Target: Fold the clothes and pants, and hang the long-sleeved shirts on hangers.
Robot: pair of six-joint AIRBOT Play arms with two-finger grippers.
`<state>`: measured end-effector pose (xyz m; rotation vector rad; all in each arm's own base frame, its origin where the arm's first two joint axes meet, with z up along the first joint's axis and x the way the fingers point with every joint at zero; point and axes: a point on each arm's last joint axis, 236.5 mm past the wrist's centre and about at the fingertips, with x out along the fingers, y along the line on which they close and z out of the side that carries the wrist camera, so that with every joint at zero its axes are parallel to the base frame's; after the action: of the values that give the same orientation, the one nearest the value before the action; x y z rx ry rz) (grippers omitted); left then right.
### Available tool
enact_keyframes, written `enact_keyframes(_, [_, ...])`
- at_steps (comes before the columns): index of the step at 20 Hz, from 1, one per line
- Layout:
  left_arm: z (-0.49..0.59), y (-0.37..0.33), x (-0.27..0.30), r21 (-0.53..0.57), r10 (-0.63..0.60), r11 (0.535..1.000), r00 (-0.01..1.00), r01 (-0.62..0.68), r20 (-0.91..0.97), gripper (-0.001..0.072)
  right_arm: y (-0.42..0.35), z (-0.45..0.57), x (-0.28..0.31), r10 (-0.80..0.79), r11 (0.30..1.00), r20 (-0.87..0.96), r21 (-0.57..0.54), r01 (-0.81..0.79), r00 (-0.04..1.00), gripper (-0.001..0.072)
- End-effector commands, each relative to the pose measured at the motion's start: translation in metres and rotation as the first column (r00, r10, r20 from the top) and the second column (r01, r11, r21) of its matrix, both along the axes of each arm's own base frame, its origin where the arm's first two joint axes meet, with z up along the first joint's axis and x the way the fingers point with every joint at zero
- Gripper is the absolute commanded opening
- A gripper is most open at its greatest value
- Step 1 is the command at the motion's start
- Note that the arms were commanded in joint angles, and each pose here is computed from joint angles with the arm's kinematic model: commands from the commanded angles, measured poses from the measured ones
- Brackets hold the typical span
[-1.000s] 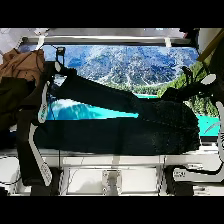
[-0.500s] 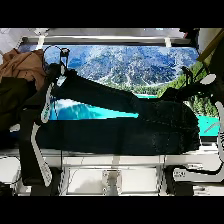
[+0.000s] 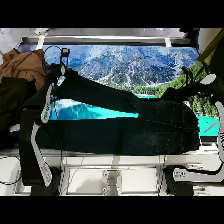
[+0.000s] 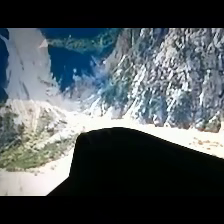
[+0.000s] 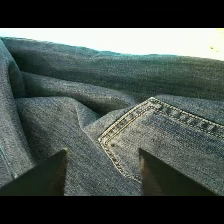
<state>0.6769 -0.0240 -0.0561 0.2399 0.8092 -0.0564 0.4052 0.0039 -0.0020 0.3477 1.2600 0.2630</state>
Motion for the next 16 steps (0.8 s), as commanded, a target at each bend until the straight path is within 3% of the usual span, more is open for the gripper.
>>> enact_keyframes(1, [0.067,0.013,-0.001,0.064,0.0,0.998,0.997,-0.005,0.08,0.0016,-0.011,0.003,-0.005,0.013,0.998,0.001,-0.058,-0.013,1.0,0.0384])
enact_keyframes(5, [0.195,0.04,-0.04,0.121,0.035,0.991,0.98,-0.059,0.196,0.0015,-0.04,0.035,-0.035,0.006,0.99,0.001,-0.14,-0.006,1.0,0.0385])
enact_keyframes(8, [0.229,0.069,-0.106,0.12,0.102,0.986,0.985,-0.119,0.139,0.0015,-0.074,0.076,-0.052,-0.078,0.978,0.092,-0.184,0.094,0.993,0.0385])
enact_keyframes(11, [0.179,0.095,-0.192,0.129,0.165,0.979,0.985,-0.158,-0.041,0.0015,-0.105,0.104,-0.073,-0.157,0.959,0.157,-0.212,0.188,0.975,0.0385])
enact_keyframes(16, [0.049,0.122,-0.301,0.137,0.229,0.97,0.94,-0.2,-0.253,0.0015,-0.119,0.089,-0.096,-0.194,0.957,0.091,-0.2,0.209,0.977,0.0385])
